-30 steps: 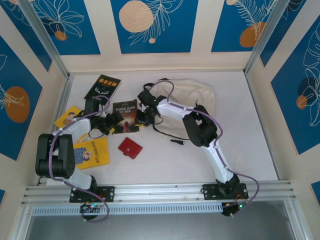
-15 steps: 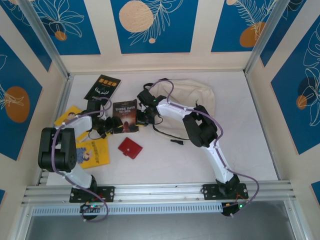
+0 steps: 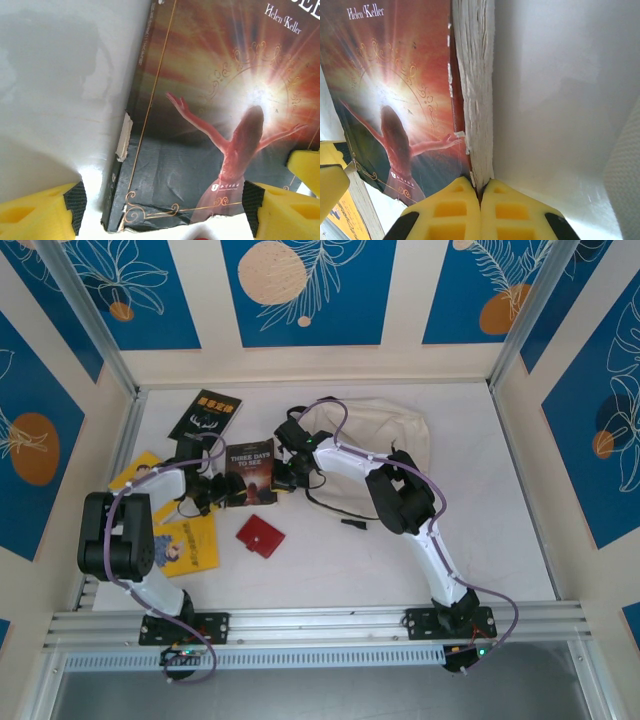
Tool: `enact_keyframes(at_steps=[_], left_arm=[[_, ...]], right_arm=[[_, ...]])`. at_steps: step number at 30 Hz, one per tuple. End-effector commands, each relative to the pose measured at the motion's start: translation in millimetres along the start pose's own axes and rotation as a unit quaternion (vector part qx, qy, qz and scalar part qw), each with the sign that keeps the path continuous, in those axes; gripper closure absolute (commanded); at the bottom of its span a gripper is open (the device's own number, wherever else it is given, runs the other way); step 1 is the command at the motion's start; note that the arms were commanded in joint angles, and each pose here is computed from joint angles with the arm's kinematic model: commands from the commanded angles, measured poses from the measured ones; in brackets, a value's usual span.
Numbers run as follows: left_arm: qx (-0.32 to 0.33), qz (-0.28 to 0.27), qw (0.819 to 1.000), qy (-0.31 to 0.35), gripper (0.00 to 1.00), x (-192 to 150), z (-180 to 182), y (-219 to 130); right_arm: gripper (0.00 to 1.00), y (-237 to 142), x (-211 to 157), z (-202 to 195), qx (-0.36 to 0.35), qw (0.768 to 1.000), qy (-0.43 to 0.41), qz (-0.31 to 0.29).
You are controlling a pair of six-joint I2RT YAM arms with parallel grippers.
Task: Pack the student bag
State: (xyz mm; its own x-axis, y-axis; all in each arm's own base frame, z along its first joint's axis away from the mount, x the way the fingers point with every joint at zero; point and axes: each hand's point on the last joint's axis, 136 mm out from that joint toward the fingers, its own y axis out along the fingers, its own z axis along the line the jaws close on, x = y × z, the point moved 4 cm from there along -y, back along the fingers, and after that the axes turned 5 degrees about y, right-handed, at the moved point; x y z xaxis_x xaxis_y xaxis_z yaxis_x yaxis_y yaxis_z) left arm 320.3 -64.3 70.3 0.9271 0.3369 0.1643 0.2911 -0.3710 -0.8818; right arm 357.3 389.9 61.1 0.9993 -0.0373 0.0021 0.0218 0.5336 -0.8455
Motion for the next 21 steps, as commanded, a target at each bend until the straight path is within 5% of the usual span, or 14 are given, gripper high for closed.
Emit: enact_keyframes(at_steps=[1, 15, 21], left_arm=[[0.022, 0.027, 0.999, 0.01, 0.18, -8.5, 3.9, 4.3], [-0.111, 0.051, 0.993, 0.004, 0.29, -10.8, -31.6, 4.7], [-0.181, -0.004, 0.983, -0.016, 0.3, 4.2, -53.3, -18.4]], right_arm=[[0.94, 18.5, -10.5, -34.4, -0.064, 0.997, 0.029, 0.017], [0.95, 21.6, -12.6, -31.3, -0.06, 0.998, 0.025, 0.022], [0.95, 21.1, -12.8, -31.3, -0.056, 0.998, 0.032, 0.025]])
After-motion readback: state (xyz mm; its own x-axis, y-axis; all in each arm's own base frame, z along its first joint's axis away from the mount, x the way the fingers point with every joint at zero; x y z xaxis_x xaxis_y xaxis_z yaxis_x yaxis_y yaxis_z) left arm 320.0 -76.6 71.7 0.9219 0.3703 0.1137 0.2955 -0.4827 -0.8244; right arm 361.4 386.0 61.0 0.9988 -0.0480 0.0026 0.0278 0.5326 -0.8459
